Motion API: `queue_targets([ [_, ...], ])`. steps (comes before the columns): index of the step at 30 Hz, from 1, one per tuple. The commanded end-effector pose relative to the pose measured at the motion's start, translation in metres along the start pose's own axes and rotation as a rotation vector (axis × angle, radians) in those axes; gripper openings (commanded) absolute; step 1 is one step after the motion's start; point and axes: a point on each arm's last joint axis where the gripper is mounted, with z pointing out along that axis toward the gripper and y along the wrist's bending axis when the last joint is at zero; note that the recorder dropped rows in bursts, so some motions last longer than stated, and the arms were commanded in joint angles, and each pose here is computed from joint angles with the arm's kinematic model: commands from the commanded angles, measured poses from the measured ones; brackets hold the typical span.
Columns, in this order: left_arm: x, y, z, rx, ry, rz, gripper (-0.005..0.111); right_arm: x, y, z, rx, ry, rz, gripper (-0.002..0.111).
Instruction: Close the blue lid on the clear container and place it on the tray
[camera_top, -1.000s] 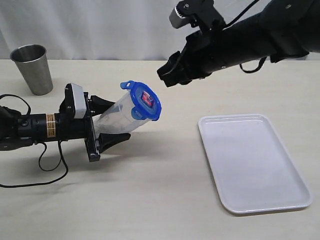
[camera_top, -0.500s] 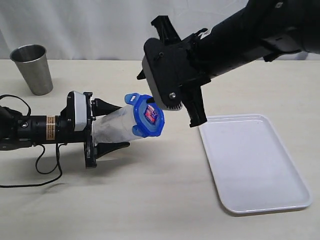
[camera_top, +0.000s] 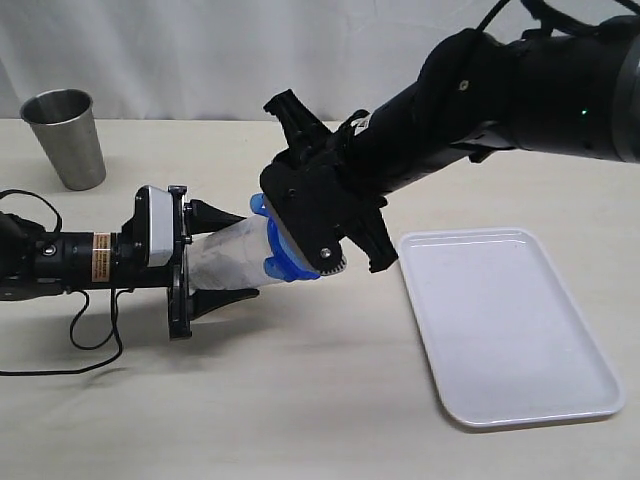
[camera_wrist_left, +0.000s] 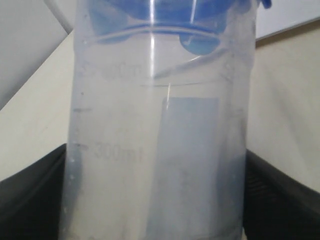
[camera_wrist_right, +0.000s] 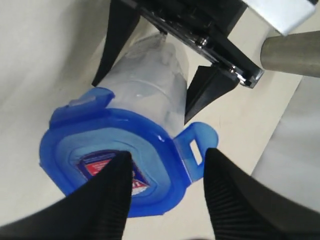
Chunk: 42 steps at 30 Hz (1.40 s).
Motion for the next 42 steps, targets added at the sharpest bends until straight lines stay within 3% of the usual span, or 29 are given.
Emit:
queue_targets([
  [1,-0.008,0.004,-0.001,-0.012,-0.039,0.014,0.0,0.005,-0.003,0.008,0.044,0.04,-0.042,0.043],
  [7,-0.008,0.004,-0.001,-0.012,-0.039,0.014,0.0,0.005,0.002,0.019,0.014,0.043,-0.066,0.043],
  [12,-0.008,0.004,-0.001,-0.012,-0.039,0.013,0.0,-0.011,0.002,0.024,-0.018,0.109,-0.349,0.043],
  [15,-0.008,0.003,-0.001,-0.008,-0.039,0.014,0.0,-0.021,-0.004,0.025,0.036,0.124,-0.416,0.043],
  [21,-0.008,0.002,-0.001,0.005,-0.04,0.019,0.0,-0.025,0.001,0.03,-0.011,0.102,-0.407,0.031],
  [29,-0.008,0.002,-0.001,0.011,-0.041,0.019,0.0,-0.023,0.004,0.042,-0.006,0.105,-0.32,0.031],
  [42,-0.008,0.001,-0.001,0.015,-0.041,0.021,0.0,-0.022,0.019,0.052,-0.137,0.087,-0.351,0.027],
])
